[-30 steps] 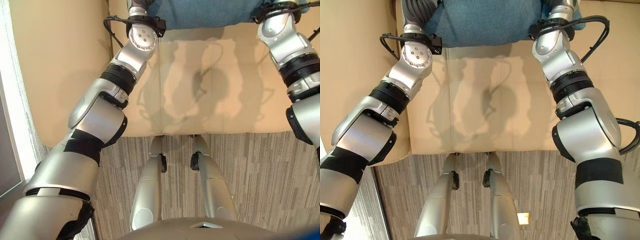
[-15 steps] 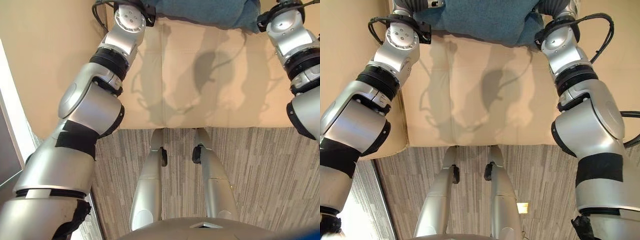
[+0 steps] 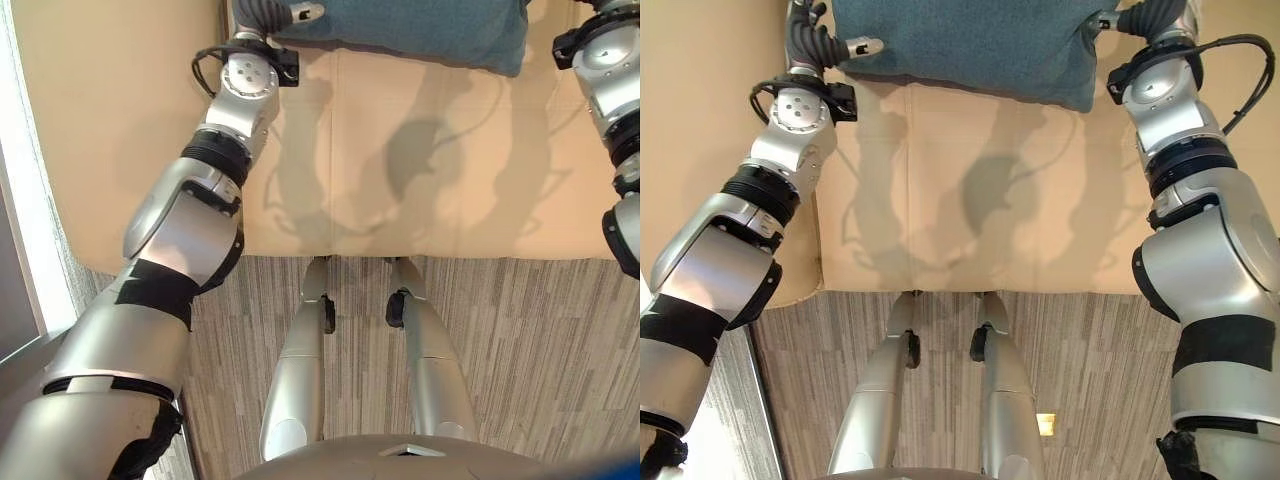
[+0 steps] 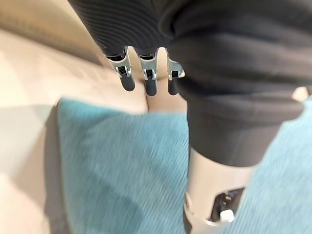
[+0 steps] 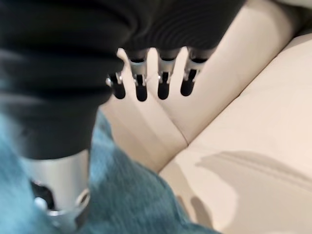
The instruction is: Pick up all the scattered cushions and arrange them neatly on the sofa.
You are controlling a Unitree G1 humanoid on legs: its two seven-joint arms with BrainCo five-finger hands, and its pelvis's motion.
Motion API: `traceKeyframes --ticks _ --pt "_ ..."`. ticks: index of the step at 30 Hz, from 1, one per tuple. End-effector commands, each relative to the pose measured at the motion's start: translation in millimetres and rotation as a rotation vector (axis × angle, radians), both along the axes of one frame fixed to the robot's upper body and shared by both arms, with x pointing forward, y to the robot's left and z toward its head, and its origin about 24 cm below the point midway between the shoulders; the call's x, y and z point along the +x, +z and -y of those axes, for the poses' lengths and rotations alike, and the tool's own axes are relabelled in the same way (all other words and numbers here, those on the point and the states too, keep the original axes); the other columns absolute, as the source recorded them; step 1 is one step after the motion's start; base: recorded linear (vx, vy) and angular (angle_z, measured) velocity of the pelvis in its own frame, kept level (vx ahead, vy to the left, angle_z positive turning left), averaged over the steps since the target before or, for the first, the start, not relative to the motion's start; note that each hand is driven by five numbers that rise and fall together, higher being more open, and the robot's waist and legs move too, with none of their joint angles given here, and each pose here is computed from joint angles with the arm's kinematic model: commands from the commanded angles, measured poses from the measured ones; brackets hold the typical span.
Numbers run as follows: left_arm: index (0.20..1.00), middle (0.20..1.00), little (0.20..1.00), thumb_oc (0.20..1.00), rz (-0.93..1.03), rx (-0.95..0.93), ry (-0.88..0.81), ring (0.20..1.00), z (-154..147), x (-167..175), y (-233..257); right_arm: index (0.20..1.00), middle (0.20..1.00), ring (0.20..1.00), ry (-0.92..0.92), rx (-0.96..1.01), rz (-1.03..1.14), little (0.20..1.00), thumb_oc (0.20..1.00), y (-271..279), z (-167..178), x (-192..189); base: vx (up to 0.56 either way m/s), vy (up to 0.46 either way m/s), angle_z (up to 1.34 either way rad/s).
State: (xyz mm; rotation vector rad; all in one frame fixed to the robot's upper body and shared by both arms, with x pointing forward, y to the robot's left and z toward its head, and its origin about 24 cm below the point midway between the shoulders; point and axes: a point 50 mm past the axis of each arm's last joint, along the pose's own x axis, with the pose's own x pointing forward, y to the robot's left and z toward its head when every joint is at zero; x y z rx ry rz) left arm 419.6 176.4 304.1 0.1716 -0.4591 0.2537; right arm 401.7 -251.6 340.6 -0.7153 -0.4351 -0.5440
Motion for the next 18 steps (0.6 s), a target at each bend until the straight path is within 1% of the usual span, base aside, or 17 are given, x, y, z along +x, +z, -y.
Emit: traceKeyframes --ticks 1,3,4,7,8,9,14,15,17,18 --pt "1.0 1.0 1.0 1.0 0.002 0.002 0.076 1.0 -23 -1 -8 1.0 1.0 1.0 -0.068 -0.023 -0.026 1.0 1.0 -18 25 -5 0.0 0.0 0.0" --pt "1.0 1.0 1.0 1.0 0.021 0.032 0.156 1.0 -60 -11 -12 1.0 1.0 1.0 -0.073 -0.023 -0.033 1.0 1.0 -37 41 -11 0.0 0.0 0.0" --pt "1.0 1.0 1.0 1.0 0.084 0.085 0.149 1.0 -71 -24 -19 1.0 1.0 1.0 -0.028 -0.036 -0.01 1.0 1.0 -57 44 -20 0.0 0.0 0.0" --pt "1.0 1.0 1.0 1.0 0.101 0.069 0.081 1.0 -72 -50 -68 1.0 1.0 1.0 0.05 -0.045 -0.027 1.0 1.0 -108 45 -42 0.05 -0.021 0.1" --pt "1.0 1.0 1.0 1.0 0.069 0.074 0.068 1.0 -73 -65 -98 1.0 1.0 1.0 0.072 -0.024 -0.059 1.0 1.0 -136 48 -57 0.1 -0.017 0.06" --pt "1.0 1.0 1.0 1.0 0.043 0.062 0.06 1.0 -74 -73 -114 1.0 1.0 1.0 0.067 -0.018 -0.101 1.0 1.0 -156 51 -65 0.1 -0.005 0.12" --pt "1.0 1.0 1.0 1.0 -0.173 0.04 0.035 1.0 -75 -119 -198 1.0 1.0 1.0 0.067 0.04 -0.341 1.0 1.0 -246 55 -109 0.07 -0.003 0.05" --pt "1.0 1.0 1.0 1.0 -0.27 0.059 0.048 1.0 -81 -135 -223 1.0 1.0 1.0 0.059 0.037 -0.429 1.0 1.0 -268 56 -123 0.08 -0.003 0.0" --pt "1.0 1.0 1.0 1.0 -0.391 0.058 0.057 1.0 -87 -154 -253 1.0 1.0 1.0 0.055 0.037 -0.54 1.0 1.0 -296 55 -140 0.1 -0.012 0.04" --pt "1.0 1.0 1.0 1.0 -0.532 0.069 0.072 1.0 -90 -172 -286 1.0 1.0 1.0 0.055 0.065 -0.637 1.0 1.0 -321 53 -155 0.09 -0.016 0.08"
